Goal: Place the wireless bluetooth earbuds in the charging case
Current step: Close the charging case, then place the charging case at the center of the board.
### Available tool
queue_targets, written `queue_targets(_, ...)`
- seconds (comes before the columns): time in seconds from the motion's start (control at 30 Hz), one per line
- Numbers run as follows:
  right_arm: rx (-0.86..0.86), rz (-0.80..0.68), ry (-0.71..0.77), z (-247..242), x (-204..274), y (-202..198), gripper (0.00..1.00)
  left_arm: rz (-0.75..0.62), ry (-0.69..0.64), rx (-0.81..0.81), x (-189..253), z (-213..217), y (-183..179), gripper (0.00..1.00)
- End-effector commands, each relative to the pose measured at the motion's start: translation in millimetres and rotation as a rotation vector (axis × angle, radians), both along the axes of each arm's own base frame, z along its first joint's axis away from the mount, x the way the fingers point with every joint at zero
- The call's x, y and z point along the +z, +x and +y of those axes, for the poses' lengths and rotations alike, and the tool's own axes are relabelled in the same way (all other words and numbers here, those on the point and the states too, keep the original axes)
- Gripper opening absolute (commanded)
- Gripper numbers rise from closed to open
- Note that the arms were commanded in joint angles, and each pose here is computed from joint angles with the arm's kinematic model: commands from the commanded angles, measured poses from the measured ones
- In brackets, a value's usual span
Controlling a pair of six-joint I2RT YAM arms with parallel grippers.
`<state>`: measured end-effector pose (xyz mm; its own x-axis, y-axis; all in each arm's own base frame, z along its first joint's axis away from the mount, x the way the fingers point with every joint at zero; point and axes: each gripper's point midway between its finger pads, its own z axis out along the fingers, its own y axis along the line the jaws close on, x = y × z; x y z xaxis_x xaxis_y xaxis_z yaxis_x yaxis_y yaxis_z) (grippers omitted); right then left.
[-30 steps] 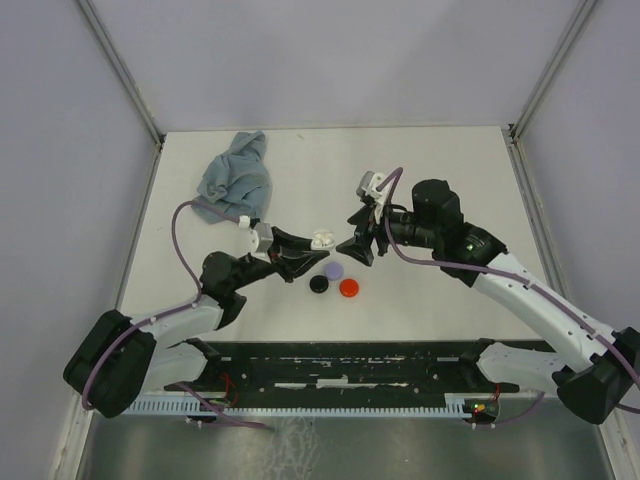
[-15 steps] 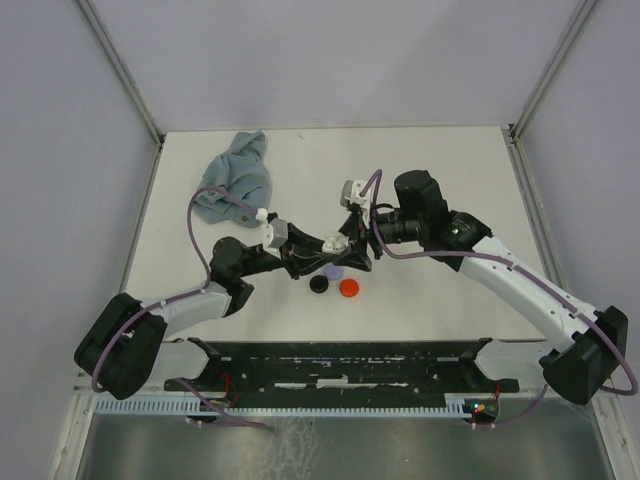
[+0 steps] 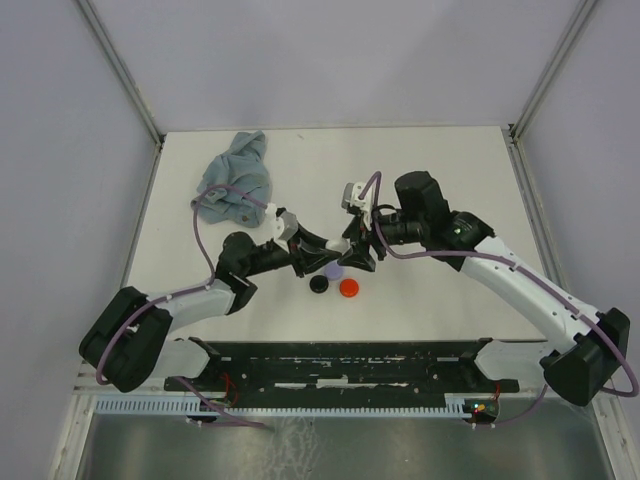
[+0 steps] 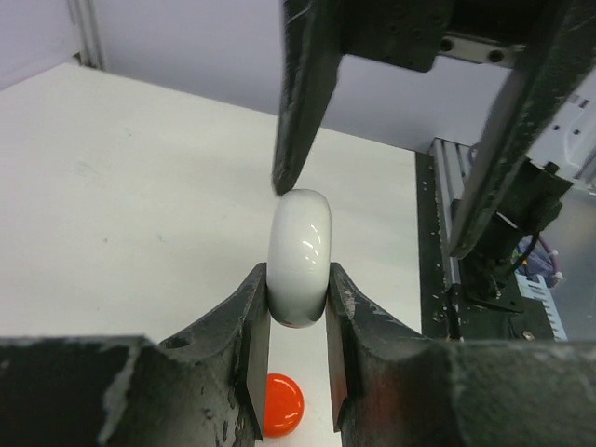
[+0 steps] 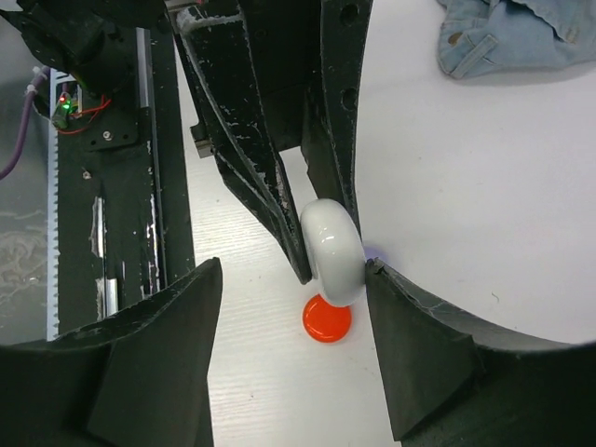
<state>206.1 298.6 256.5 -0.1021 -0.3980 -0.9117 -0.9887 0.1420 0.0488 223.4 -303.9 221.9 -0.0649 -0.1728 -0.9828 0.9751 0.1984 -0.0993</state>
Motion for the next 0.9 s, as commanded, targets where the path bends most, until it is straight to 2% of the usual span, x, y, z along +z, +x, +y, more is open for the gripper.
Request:
queue_targets(0.0, -0.109, -0.061, 0.019, -11.0, 19.1, 7.0, 0.72, 0.140, -0.003, 0.173, -3.5, 8.5, 32.1, 0.04)
queue_targets(0.13, -0.321, -0.091, -0.020, -31.1, 9.7, 32.9, 0.74, 0.337, 0.047, 0.336, -28.3, 21.5, 51.8, 0.05)
queue_targets(0.43, -0.691, -0.093, -0.069, -75.4, -29.5, 64.6, 0.77, 0.723, 0.188, 0.567, -105.7, 57.8, 64.2, 0.07)
queue_targets(0.6, -0.749, -0.087, -0.062, -85.5, -41.0, 63.6, 0.77, 0.928, 0.204, 0.575, -140.0, 66.7, 66.3, 0.13)
queue_targets(0.87, -0.771, -0.089, -0.052, -93.5, -47.0, 58.6, 0.77, 1.076, 0.254, 0.518, -174.5, 55.2, 64.1, 0.23)
